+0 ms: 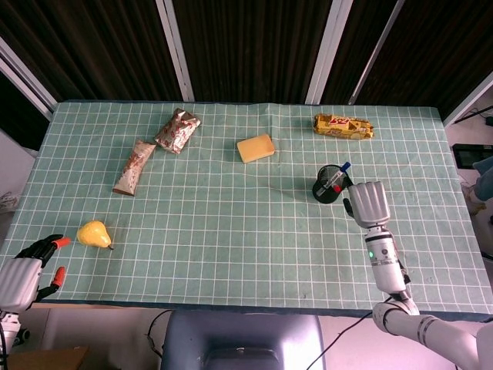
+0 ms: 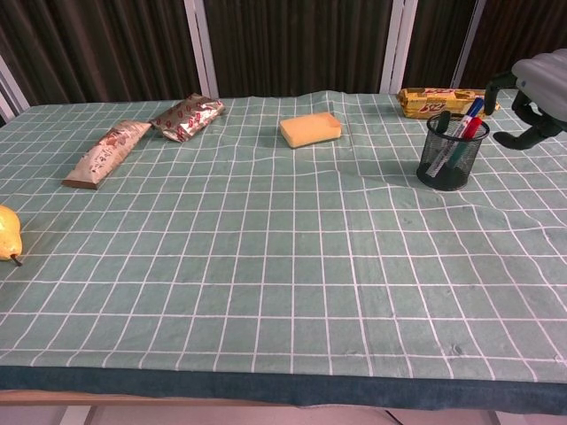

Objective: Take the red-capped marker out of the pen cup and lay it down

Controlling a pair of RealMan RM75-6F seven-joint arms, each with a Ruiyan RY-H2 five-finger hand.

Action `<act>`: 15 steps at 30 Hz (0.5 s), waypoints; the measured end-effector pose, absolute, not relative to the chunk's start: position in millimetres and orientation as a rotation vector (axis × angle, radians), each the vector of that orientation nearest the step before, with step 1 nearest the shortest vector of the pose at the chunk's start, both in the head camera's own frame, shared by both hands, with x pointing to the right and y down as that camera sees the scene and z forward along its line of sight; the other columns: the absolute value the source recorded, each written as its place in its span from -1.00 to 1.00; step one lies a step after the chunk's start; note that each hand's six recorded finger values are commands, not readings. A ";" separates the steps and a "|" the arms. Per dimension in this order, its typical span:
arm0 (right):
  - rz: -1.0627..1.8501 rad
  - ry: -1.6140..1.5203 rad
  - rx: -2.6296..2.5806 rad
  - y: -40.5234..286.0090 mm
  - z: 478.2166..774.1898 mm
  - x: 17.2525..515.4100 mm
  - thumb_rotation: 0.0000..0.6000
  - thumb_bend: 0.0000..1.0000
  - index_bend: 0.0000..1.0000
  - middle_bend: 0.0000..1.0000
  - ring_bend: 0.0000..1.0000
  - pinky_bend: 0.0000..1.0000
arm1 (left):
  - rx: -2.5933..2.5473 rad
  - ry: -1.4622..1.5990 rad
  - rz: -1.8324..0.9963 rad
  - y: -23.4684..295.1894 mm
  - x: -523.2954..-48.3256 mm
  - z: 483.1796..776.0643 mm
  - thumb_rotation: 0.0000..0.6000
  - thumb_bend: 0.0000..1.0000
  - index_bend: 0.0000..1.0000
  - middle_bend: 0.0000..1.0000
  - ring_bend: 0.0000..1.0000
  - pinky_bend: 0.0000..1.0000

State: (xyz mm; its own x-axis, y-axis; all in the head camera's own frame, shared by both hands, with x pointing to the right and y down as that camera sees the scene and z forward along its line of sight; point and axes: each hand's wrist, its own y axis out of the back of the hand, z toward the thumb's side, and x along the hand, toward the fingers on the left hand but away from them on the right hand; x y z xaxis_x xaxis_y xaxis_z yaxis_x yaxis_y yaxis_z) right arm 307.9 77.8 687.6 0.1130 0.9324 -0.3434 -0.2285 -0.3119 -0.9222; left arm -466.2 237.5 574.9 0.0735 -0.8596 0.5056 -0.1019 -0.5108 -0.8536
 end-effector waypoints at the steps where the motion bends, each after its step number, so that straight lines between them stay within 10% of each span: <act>1: 1.421 -0.764 -1.359 77.6 689.7 306.1 1.00 0.01 0.12 1.00 1.00 1.00 | -1.710 0.961 -1.497 237.4 -466.1 574.9 1.00 -0.06 -0.50 -0.64 -0.57 -0.27; 15: 1.362 -0.788 -1.396 72.5 705.2 284.1 1.00 0.01 0.17 1.00 1.00 1.00 | -1.714 0.962 -1.492 237.3 -466.2 574.6 1.00 -0.06 -0.50 -0.64 -0.57 -0.27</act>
